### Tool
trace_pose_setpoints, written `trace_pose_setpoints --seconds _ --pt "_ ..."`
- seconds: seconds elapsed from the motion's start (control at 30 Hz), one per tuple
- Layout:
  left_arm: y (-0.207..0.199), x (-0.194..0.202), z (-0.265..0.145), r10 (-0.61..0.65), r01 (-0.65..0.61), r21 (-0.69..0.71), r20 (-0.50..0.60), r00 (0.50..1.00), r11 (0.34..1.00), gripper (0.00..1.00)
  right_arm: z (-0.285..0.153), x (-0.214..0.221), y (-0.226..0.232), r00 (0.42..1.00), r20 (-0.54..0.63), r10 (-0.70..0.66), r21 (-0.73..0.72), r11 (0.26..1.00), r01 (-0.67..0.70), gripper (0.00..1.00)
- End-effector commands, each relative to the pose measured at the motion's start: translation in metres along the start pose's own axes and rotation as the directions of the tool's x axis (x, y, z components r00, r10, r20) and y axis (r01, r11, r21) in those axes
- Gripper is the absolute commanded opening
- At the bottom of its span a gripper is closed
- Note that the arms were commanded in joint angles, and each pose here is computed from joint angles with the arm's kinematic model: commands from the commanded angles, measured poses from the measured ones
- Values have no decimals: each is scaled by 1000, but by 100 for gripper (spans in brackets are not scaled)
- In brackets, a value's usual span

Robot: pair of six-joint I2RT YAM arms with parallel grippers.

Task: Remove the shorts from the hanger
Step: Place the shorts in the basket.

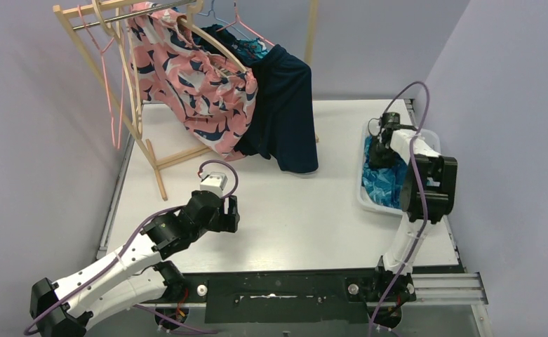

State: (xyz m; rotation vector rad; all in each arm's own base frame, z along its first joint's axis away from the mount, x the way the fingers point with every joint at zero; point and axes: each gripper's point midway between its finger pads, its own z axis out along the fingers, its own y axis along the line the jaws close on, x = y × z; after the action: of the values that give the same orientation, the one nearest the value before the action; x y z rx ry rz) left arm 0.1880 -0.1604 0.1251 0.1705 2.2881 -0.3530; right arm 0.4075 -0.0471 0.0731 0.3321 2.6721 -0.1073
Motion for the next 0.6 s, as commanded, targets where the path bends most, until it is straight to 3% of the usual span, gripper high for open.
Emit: trace_pose_setpoints --seconds 0.0,0.17,0.23,0.3,0.37,0.47,0.57 --pt "-8 -15 -6 -11 10 26 45 999 1000 73 31 60 28 975 -208 -78 -96 994 60 30" --pt "-10 -19 -8 -24 21 42 69 997 999 73 -17 30 15 996 -82 -21 -71 997 16 34" --pt "-10 -20 -9 -24 21 44 71 997 999 73 -54 2 12 1000 15 -11 -66 998 12 44" --pt "-11 -20 -9 -22 18 48 72 997 999 73 -90 -30 7 992 129 10 -48 999 -4 60" --pt "-11 -21 -9 -20 17 47 74 997 999 73 -115 -53 -3 974 224 35 -10 999 -34 64" --pt "-9 -22 -9 -24 21 38 80 996 999 73 -125 -74 -5 951 303 67 -30 998 -61 65" --pt "-10 -22 -8 -23 20 41 80 997 999 73 -97 -67 10 970 235 68 -99 994 -46 62"
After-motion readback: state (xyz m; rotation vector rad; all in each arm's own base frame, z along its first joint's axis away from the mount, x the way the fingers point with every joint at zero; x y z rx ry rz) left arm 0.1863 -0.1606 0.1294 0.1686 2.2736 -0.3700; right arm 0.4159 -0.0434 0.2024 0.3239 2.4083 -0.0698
